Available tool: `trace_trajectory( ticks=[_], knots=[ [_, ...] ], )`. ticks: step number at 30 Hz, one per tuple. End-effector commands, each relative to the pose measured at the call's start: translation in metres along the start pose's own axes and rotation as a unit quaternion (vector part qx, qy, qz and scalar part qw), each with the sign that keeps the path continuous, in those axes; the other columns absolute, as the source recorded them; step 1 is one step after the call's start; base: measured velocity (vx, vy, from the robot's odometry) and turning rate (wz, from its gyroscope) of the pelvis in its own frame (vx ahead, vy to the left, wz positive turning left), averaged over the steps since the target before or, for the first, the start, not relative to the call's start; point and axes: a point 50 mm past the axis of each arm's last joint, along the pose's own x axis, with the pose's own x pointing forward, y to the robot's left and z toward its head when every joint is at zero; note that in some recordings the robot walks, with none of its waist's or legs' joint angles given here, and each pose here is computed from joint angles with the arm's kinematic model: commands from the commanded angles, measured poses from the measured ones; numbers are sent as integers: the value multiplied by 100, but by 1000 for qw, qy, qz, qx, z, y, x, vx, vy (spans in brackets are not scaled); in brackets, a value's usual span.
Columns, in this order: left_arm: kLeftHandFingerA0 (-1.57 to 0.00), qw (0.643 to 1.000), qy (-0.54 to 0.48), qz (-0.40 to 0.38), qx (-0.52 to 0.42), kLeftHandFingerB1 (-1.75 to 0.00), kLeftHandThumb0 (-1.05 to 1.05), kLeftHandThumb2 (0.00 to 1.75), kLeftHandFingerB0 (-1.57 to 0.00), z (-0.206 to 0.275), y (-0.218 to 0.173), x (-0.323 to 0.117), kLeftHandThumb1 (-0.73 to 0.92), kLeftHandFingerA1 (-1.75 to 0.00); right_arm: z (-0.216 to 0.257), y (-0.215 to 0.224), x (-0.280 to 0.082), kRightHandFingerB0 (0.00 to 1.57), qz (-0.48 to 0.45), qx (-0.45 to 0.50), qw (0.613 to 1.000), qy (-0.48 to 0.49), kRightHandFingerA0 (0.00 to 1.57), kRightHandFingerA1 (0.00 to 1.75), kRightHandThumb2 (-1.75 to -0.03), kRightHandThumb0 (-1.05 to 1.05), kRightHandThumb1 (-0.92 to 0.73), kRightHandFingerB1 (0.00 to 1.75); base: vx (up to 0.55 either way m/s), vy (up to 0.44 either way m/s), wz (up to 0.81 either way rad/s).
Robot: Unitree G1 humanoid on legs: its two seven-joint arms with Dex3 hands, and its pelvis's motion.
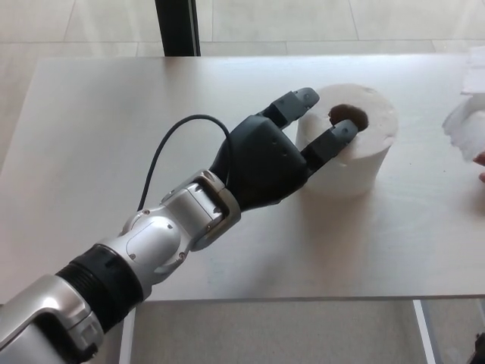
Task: A toilet paper roll is kept in the middle of the desk infront of the robot. The robot places its left hand on the top of the toilet paper roll to hold it still and uses its right hand to tear off a piece of toilet paper from it and hands the paper to a person
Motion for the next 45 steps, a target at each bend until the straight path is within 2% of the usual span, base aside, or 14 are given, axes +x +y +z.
trace_trajectory(
  ticks=[1,3,4,6,8,11,13,14,15,25,28,30,36,45],
  knots=[
    [0,998,-43,-54,13,-33,-50,63,0,12,-34,-31,61,-27,49,25,20,66,-21,161,987,-16,104,175,-68,-35,-88,169,0,0,0],
    [0,997,-42,-59,10,-31,-49,66,0,12,-33,-30,61,-25,50,25,24,66,-13,131,991,-23,103,175,-81,-26,-80,166,0,0,0],
    [0,998,-42,-51,11,-31,-50,65,0,12,-31,-30,61,-25,45,22,31,79,29,31,998,-44,104,175,-139,-8,-41,156,0,0,0],
    [0,998,-42,-46,12,-31,-50,65,0,12,-29,-31,61,-25,40,17,36,85,61,-60,995,-54,105,175,-149,-9,-35,153,0,0,0],
    [0,998,-42,-46,11,-31,-50,65,0,12,-28,-31,60,-24,38,9,42,104,97,-150,981,-69,138,157,-127,-20,-35,137,0,0,0],
    [0,998,-39,-52,2,-31,-49,65,0,11,-27,-36,60,-23,38,-21,56,82,143,-360,918,-90,105,174,-133,-13,-40,153,0,0,0],
    [0,998,-39,-53,4,-32,-49,64,0,10,-28,-38,60,-25,36,-28,57,85,152,-397,899,-100,102,174,-135,-12,-37,157,0,0,0],
    [0,998,-38,-56,2,-32,-49,62,0,8,-27,-38,60,-25,37,-39,61,108,144,-499,845,-127,126,136,-114,-19,-41,126,0,0,0],
    [0,998,-40,-56,4,-31,-51,61,0,8,-27,-38,61,-26,37,-44,62,90,154,-507,837,-133,100,158,-116,-17,-43,145,0,0,0],
    [0,998,-40,-58,5,-33,-49,61,0,9,-26,-37,61,-29,17,-85,45,71,311,-717,599,-175,88,171,-95,-23,-64,155,0,0,0],
    [0,998,-41,-57,2,-32,-49,64,0,9,-26,-38,59,-32,13,-88,42,94,318,-726,582,-182,119,136,-111,-28,-54,122,0,0,0],
    [0,997,-41,-59,0,-32,-50,62,0,9,-26,-39,61,-31,8,-87,42,71,319,-733,570,-192,88,175,-93,-20,-62,156,0,0,0],
    [0,997,-42,-60,2,-31,-54,86,-1,9,-27,-41,47,-30,-7,-72,46,67,324,-750,524,-241,91,172,-83,-13,-62,153,0,0,0],
    [0,997,-48,-55,-8,-34,-48,62,-3,15,-28,-40,59,-35,-36,-68,43,67,346,-759,496,-240,86,175,-82,-17,-64,151,0,0,0]
  ],
)
